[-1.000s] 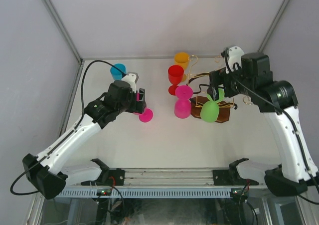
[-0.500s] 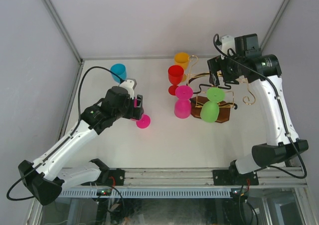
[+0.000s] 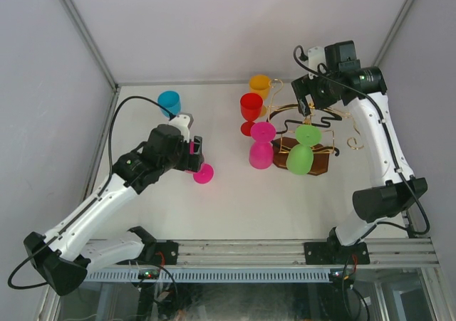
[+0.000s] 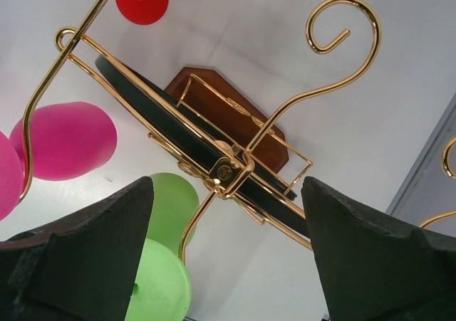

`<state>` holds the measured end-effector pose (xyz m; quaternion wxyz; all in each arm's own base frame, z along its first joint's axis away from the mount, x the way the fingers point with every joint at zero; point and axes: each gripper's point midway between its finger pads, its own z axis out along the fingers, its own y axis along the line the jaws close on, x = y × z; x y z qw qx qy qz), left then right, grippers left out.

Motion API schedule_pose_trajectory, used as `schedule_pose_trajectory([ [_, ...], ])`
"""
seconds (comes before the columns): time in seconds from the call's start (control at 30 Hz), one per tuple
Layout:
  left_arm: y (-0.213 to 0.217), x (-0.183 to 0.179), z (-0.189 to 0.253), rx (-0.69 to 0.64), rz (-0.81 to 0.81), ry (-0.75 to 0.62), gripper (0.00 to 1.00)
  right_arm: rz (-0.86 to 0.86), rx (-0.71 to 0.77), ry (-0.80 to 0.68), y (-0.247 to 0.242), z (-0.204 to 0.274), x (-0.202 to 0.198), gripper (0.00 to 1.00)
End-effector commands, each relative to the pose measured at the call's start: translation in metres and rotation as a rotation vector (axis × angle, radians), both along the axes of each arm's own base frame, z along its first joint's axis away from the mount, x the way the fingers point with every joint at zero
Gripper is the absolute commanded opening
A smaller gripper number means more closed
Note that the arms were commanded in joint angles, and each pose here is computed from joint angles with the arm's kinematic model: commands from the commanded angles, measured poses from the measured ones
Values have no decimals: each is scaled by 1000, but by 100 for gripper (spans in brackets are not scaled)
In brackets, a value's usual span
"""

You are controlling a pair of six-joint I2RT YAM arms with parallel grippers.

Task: Place the wine glass upside down on the wine glass rack
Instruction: Pick up the wine glass at the center of the board, then move the wine rack to the center of the board.

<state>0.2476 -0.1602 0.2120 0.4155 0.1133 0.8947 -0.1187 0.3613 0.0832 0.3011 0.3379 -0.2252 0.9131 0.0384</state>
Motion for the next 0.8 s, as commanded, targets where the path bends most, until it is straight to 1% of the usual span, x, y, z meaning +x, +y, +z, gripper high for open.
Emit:
schedule_pose_trajectory([
  [0.0,2,2,3,5,-4,-30,78,22,-33,-72,-3,15,13,84],
  [0.17,3,2,1,16,-4,-30,78,45,-23,-24,1,3,13,81],
  [0.23,3,2,0,17,-4,-30,78,45,-21,-14,2,1,14,76],
  [0.37,3,2,-2,20,-5,-26,78,39,-32,-2,1,-6,19,63],
  [0.57,3,3,-3,28,-9,-26,78,35,-41,-3,2,-13,30,47],
  [0.77,3,4,-1,35,-9,-27,78,43,-42,-32,4,-16,39,37],
])
